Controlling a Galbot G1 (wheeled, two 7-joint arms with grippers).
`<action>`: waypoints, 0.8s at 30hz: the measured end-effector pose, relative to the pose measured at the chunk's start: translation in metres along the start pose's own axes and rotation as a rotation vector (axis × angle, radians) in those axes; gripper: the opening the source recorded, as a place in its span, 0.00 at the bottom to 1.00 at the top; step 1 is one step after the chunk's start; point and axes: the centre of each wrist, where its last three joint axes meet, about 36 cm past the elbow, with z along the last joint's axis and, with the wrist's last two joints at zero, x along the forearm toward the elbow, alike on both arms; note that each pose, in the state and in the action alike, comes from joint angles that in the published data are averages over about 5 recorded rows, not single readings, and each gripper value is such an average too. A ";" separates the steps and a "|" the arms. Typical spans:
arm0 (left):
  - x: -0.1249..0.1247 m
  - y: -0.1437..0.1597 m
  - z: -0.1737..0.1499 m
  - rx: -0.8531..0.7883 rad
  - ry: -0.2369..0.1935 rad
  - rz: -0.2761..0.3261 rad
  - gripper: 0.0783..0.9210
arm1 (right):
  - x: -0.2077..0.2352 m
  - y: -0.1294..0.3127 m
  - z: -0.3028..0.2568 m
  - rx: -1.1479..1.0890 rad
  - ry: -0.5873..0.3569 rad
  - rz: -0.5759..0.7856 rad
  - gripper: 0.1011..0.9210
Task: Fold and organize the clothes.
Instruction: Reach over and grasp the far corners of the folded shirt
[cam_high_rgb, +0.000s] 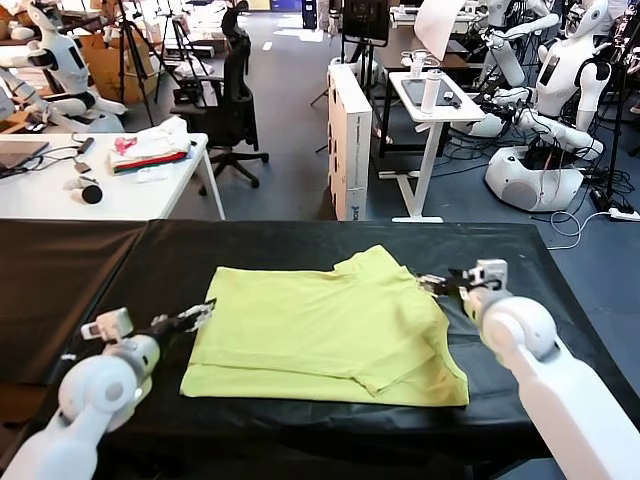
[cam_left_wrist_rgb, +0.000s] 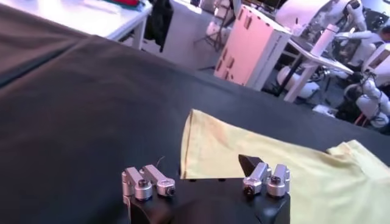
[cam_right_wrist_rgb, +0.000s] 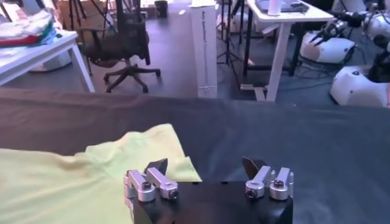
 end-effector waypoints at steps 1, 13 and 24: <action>-0.006 0.000 -0.003 -0.001 0.006 0.002 0.98 | -0.004 0.001 -0.001 0.001 0.005 -0.001 0.98; -0.058 -0.001 -0.037 -0.043 0.030 0.003 0.98 | -0.047 0.012 -0.018 0.000 0.043 0.001 0.98; -0.092 -0.004 -0.055 -0.100 0.010 -0.005 0.98 | -0.067 0.016 -0.013 -0.017 0.080 0.003 0.98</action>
